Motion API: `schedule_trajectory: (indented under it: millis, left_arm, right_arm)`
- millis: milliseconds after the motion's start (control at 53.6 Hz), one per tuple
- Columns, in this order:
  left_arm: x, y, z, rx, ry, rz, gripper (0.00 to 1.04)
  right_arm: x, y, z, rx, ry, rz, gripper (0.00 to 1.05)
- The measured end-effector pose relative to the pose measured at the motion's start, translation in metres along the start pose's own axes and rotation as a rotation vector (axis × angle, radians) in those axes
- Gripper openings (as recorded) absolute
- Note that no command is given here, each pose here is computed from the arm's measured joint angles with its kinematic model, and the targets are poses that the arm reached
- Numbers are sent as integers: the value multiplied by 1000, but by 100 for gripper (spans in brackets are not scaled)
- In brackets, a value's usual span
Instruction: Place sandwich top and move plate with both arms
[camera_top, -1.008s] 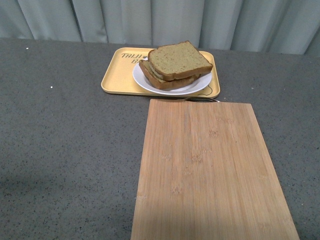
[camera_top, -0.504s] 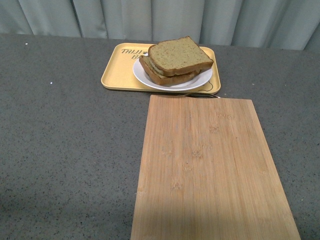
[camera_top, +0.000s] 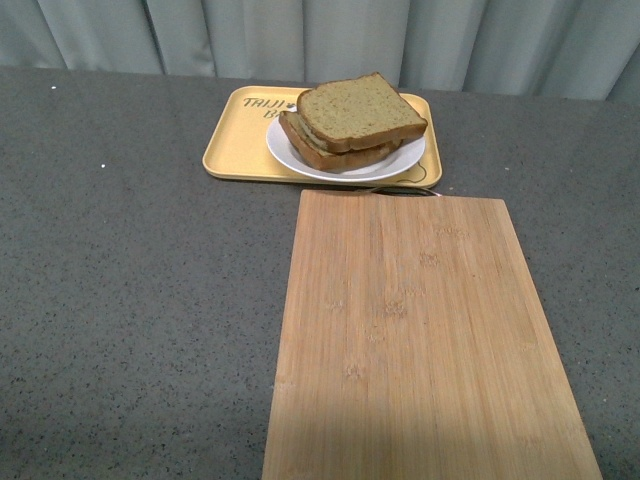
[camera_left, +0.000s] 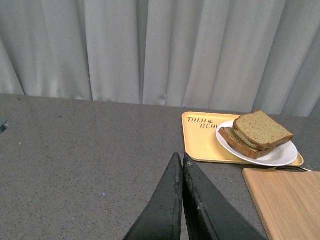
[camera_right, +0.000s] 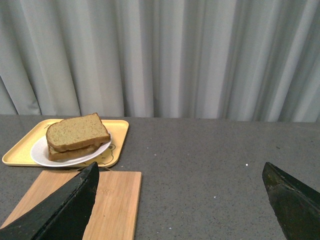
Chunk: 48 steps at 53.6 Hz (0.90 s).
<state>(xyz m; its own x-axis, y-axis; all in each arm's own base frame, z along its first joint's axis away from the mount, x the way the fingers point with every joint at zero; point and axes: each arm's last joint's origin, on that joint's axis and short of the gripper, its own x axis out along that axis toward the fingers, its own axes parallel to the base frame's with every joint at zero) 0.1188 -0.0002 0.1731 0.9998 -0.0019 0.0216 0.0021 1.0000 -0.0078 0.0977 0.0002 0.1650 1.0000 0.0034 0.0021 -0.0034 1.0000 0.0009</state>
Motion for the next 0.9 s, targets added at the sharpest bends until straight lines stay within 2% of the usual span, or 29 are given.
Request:
schedule_trajectory:
  millis: [578,672,896]
  left_arm:
    - [-11,0,0,0,0,0,4]
    - [-19,0,-5,0,34,0,4]
    - [-22,0,-3,0,7,0,4]
  right_arm:
    - [0,0,0,0,0,0,95]
    - [0,0,0,0,0,0,95]
    - [0,0,0,0,0,0,95]
